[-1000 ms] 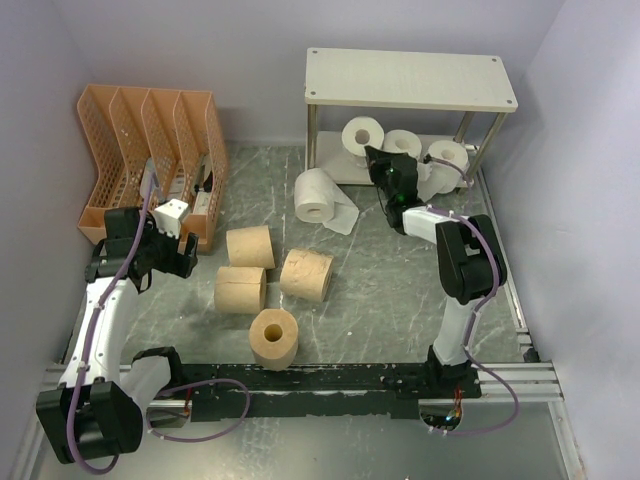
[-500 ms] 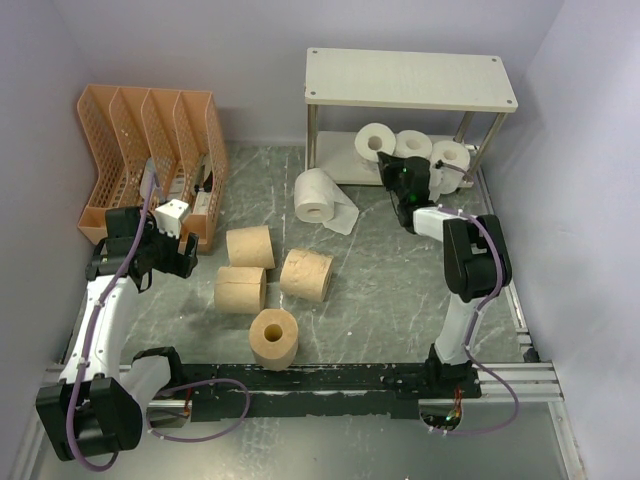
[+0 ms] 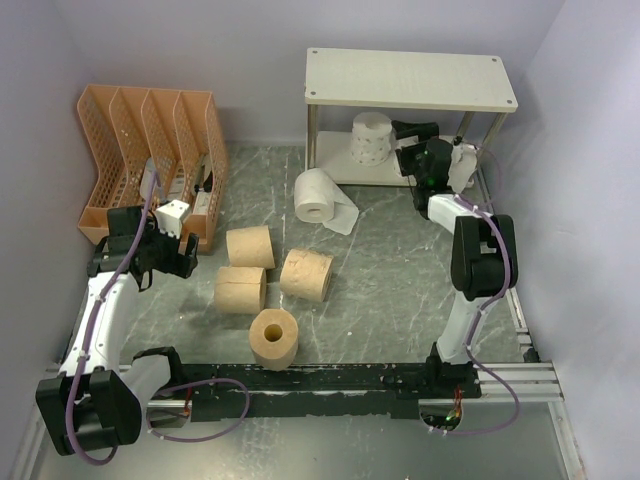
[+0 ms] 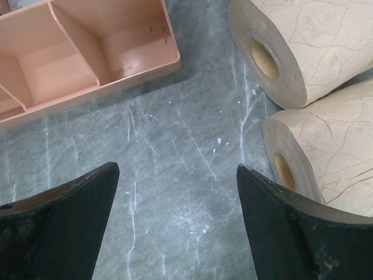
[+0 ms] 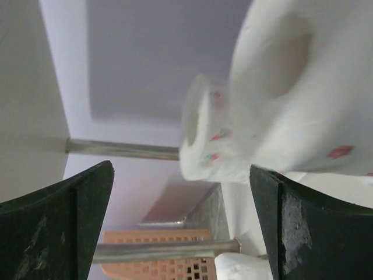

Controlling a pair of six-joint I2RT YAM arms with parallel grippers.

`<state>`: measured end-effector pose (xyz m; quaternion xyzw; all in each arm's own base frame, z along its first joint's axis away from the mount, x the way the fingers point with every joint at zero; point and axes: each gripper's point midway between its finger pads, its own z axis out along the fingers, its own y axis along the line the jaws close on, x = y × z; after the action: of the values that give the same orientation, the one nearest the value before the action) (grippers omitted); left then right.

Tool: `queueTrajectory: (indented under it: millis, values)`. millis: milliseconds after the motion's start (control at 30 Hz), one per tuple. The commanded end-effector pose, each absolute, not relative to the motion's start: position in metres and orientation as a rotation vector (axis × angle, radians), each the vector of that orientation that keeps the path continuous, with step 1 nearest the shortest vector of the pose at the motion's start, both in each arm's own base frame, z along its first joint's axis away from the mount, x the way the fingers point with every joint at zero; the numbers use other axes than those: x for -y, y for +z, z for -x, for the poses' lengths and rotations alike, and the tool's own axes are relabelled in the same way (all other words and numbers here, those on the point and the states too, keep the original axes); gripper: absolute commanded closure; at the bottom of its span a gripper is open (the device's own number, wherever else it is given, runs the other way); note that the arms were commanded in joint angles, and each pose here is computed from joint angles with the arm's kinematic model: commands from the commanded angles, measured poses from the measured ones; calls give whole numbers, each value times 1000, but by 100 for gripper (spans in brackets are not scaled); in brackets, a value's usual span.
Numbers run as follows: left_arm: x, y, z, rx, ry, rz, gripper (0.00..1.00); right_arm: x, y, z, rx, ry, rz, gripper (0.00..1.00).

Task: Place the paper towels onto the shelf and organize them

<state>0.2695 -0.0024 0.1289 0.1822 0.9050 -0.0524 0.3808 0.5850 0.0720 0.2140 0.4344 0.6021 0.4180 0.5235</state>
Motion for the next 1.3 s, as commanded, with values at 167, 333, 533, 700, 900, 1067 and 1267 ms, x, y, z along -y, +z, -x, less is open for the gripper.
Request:
queueTrajectory:
  millis: [167,333,533,700,900,1067,1267]
  values:
    - [-1,138,-275,-2287,-106,-462,6,-176,266,-505,-1619,823,-437,0]
    - [-1,138,-274,-2285,-109,-466,6,-209,207,-479,-1776,497,-79,0]
    - [0,138,-274,-2286,-113,-471,6,-228,135,-469,-1896,264,382,0]
    - [0,140,-275,-2279,-110,-471,6,-226,113,-475,-1942,129,540,0]
    - [0,137,-275,-2288,-115,-472,6,-233,111,-470,-1932,171,585,0]
    - [0,137,-275,-2287,-116,-473,6,-246,113,-454,-1911,203,660,1]
    - [2,136,-274,-2292,-125,-482,6,-257,116,-433,-1866,277,818,1]
